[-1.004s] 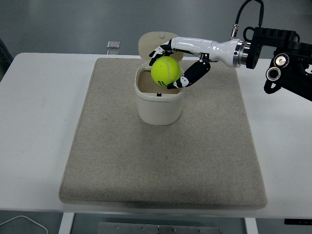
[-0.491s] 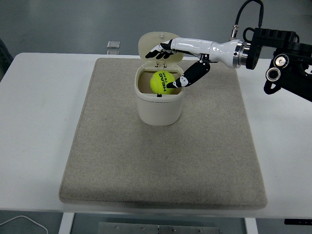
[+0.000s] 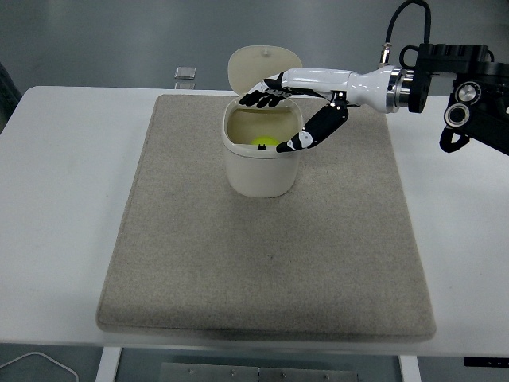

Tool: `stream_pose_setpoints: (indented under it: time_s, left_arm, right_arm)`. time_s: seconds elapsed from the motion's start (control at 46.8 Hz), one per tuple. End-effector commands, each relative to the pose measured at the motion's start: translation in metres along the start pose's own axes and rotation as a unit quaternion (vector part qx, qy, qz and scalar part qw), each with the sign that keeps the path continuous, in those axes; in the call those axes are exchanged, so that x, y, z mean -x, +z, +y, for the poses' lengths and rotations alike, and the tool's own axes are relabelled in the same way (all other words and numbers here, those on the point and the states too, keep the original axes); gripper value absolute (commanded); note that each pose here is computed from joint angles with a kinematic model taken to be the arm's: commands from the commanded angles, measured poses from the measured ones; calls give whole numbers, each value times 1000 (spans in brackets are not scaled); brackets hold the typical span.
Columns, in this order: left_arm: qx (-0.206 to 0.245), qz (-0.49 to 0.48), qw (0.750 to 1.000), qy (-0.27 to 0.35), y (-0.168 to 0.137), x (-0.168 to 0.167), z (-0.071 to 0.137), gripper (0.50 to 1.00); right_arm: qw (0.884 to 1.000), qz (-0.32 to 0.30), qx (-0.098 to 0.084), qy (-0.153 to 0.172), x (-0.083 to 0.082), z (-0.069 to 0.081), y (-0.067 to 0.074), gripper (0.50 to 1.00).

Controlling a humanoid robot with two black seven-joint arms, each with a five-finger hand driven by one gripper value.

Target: Pick up the tennis ball and place it in the box.

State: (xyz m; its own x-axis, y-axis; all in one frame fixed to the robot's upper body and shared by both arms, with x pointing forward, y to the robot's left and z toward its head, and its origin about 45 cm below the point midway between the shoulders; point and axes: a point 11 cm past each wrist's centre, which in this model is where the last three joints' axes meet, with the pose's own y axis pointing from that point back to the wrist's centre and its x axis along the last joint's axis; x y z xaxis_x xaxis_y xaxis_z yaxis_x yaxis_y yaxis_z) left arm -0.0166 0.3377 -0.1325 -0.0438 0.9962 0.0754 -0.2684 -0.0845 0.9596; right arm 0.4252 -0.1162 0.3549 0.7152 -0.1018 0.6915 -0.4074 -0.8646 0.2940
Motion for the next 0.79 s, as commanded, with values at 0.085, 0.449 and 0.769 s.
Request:
stream_pose_setpoints:
  time_s: [0.085,0.449,0.769]
  left_arm:
    - [0,0,1000,0,0,0,0,992]
    - [0,0,1000,0,0,0,0,992]
    - [0,0,1000,0,0,0,0,992]
  right_arm:
    - [998,-66,-2,-20,-3,20,7,860]
    - [988,-151,23,29,-6,63,45,860]
    - [954,-268,34,127,-1,84,92,899]
